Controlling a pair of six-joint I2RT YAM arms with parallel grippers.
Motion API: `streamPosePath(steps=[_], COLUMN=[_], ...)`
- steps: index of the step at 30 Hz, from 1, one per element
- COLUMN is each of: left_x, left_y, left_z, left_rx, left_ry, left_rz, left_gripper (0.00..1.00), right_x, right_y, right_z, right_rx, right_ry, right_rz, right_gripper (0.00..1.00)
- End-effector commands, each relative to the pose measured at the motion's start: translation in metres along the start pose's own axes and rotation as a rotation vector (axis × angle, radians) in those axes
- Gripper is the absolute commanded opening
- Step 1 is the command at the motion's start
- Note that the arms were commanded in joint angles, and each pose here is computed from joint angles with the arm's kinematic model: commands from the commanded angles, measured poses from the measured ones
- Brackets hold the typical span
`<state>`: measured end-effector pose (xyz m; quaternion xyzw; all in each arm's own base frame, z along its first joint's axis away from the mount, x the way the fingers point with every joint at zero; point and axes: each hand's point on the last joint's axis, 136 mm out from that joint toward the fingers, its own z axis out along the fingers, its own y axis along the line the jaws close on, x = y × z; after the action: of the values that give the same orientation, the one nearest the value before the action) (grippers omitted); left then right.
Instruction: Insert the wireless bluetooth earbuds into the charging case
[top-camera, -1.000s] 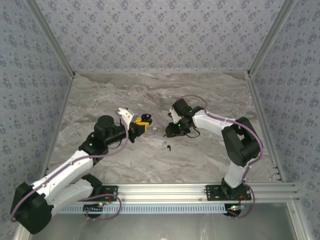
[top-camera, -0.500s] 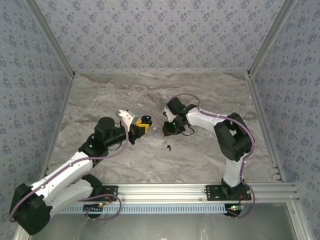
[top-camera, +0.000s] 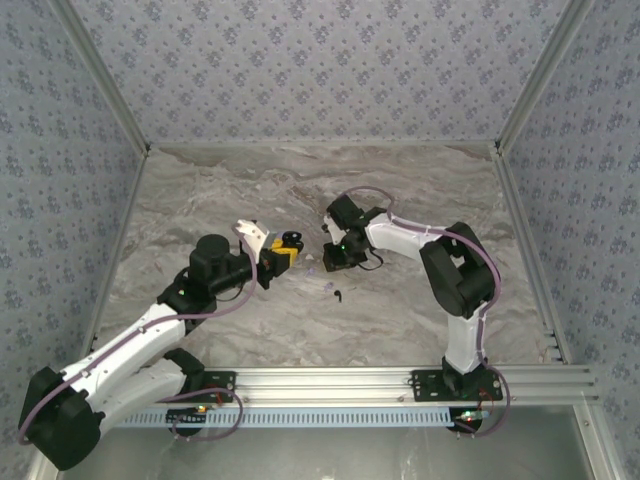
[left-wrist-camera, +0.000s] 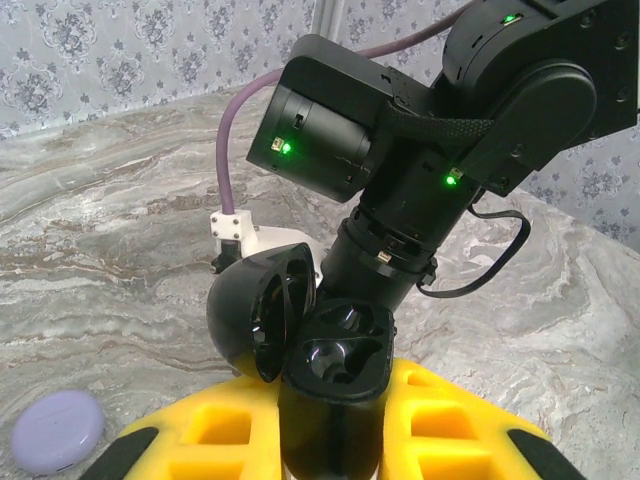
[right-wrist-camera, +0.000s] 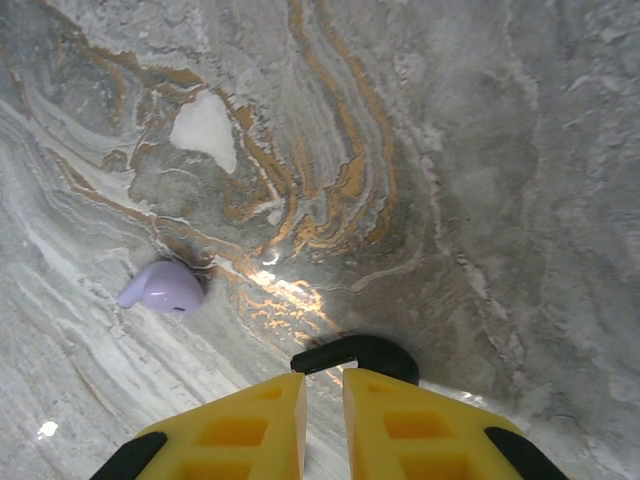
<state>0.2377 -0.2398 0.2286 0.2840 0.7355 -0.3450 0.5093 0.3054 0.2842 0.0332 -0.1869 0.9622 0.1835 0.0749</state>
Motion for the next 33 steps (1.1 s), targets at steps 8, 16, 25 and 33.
streamPosePath(steps=[8, 16, 25, 33], left_x=[-0.003, -0.003, -0.003, -0.002], left_y=[-0.002, -0.002, -0.002, -0.002], left_z=[-0.003, -0.003, -0.003, -0.003], left_rx=[-0.003, -0.003, -0.003, -0.004], left_ry=[-0.016, -0.015, -0.015, -0.014], left_rz=[0.006, 0.007, 0.006, 0.010], left_gripper=[0.15, 0.15, 0.15, 0.15], right_x=[0.004, -0.002, 0.003, 0.011], right_y=[-0.021, -0.024, -0.005, -0.015], right_z=[-0.004, -0.020, -0.013, -0.002], right_rx=[0.188, 0.297, 0.168, 0.152], right_ry=[0.044, 0.005, 0.027, 0.071], right_rz=[-0.034, -0.052, -0.051, -0.025], right_gripper=[0.18, 0.19, 0.17, 0.16])
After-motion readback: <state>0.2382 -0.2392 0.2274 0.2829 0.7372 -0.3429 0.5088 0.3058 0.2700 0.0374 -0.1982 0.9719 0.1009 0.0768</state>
